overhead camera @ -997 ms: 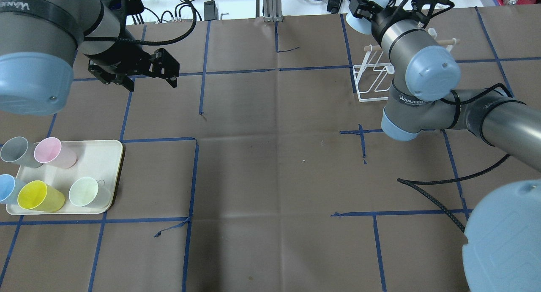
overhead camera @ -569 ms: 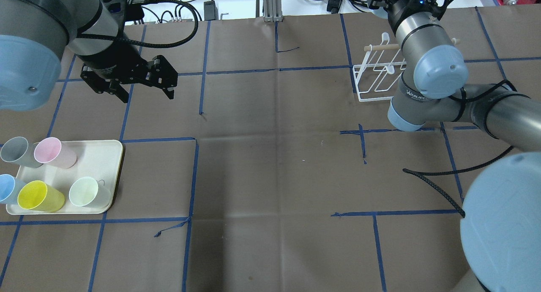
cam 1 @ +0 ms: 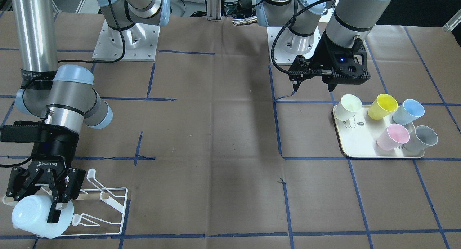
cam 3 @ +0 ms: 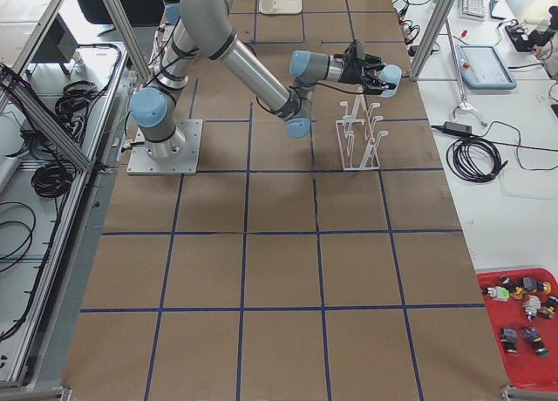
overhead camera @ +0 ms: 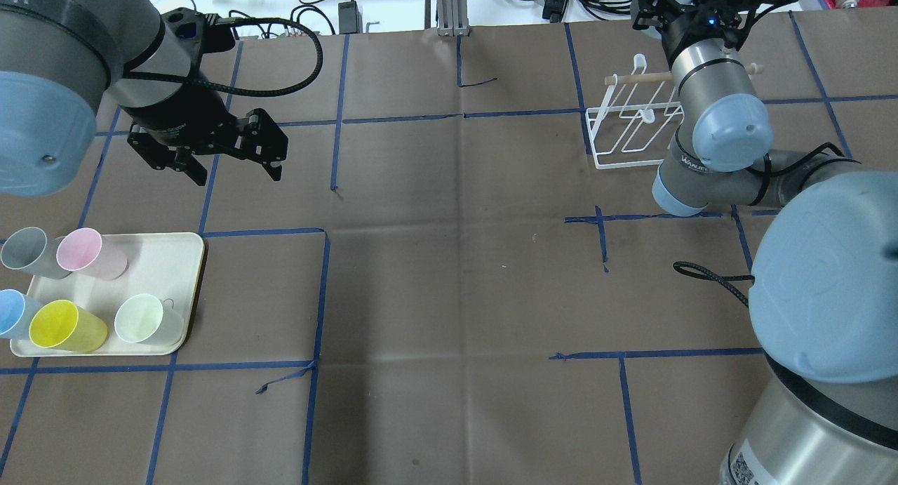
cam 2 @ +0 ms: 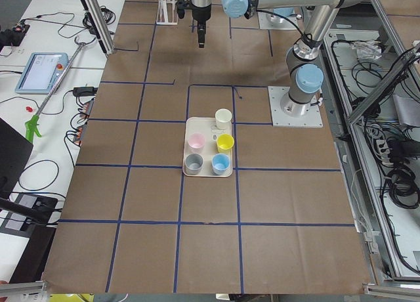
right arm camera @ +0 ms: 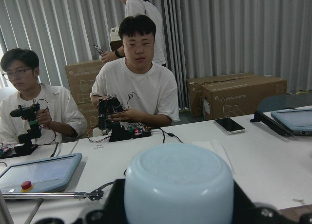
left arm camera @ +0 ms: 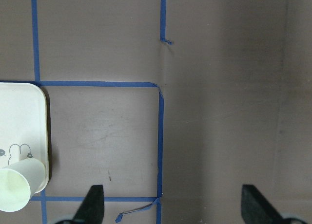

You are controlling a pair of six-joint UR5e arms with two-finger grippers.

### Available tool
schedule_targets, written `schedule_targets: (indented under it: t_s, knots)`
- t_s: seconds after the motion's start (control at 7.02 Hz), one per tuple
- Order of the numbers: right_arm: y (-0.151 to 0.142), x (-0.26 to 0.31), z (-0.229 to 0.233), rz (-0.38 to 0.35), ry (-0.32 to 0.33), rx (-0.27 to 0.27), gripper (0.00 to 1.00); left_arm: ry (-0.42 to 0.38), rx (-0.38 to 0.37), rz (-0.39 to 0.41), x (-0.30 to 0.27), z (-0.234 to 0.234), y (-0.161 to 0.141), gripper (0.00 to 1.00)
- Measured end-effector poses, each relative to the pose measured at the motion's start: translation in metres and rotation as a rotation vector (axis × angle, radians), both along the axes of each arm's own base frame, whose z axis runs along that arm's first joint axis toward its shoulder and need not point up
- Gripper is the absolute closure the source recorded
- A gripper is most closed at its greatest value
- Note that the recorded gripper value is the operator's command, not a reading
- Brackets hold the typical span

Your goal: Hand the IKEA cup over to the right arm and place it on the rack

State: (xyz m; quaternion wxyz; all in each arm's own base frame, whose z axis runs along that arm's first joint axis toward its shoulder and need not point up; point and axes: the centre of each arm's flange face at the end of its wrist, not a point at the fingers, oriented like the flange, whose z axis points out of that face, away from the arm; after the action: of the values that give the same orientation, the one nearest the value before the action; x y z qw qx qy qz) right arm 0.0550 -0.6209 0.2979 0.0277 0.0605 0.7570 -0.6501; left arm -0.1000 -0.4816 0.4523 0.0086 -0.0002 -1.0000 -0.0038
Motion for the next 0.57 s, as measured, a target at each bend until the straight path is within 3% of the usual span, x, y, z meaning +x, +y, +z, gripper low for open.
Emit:
schedule_targets:
  t_s: [0.57]
  knots:
    - [-0.005, -0.001, -0.027, 0.007, 0.031, 0.047, 0.71, -0.029, 0.092, -0.049, 0.127, -0.045, 0.035, 0.01]
